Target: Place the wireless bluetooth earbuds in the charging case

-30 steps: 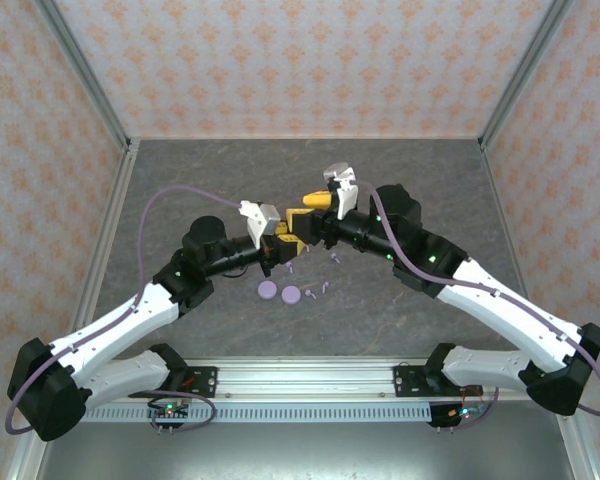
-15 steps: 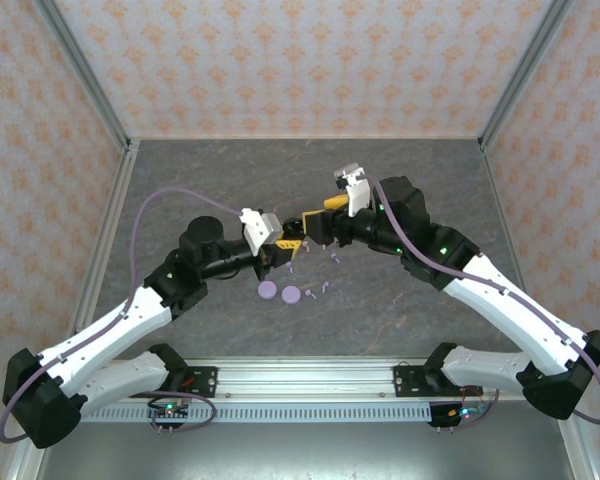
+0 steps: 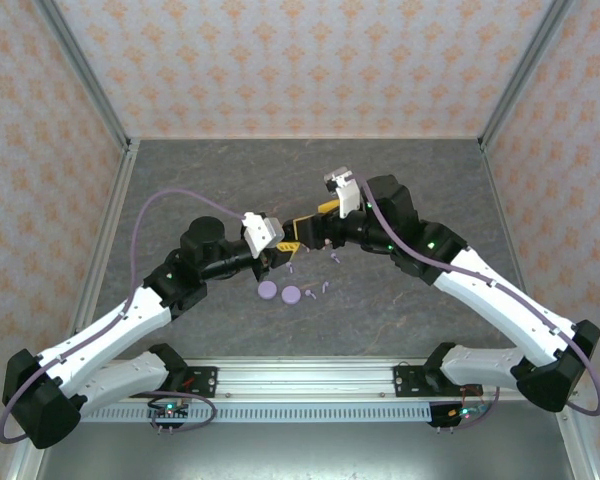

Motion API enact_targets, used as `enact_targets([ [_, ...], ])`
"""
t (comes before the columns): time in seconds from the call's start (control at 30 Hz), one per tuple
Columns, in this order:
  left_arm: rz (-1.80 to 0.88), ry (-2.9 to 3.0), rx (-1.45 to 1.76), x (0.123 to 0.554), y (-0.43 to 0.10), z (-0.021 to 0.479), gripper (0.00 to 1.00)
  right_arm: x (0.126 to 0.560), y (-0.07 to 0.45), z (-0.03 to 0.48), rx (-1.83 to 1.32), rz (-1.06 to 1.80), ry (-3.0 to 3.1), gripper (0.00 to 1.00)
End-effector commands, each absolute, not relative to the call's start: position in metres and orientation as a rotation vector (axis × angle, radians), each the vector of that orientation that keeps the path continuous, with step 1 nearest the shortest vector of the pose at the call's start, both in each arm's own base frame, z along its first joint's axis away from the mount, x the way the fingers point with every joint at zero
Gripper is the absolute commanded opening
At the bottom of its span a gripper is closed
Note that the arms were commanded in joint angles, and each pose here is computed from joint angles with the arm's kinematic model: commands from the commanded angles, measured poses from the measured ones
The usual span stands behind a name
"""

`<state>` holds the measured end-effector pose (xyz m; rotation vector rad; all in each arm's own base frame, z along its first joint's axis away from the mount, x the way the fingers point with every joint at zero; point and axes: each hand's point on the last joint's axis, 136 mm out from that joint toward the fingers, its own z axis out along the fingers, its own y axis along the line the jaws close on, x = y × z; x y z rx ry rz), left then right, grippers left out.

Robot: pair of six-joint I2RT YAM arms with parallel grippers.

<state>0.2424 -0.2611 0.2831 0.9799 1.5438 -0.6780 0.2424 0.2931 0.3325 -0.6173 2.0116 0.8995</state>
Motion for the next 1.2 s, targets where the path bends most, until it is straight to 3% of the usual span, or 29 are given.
enact_targets([
  [0.0,-0.655,1.486,0.989,0.240,-0.263,0.304,0.00,0.244,0.297,0.335,-0.610,0.930,2.002,0.79],
  [0.9,-0.649,1.503,0.980,0.242,-0.263,0.303,0.00,0.241,0.294,0.306,-0.650,0.887,2.086,0.80],
  [1.17,-0.654,1.520,0.979,0.243,-0.263,0.299,0.00,0.234,0.283,0.320,-0.641,0.876,2.042,0.81],
])
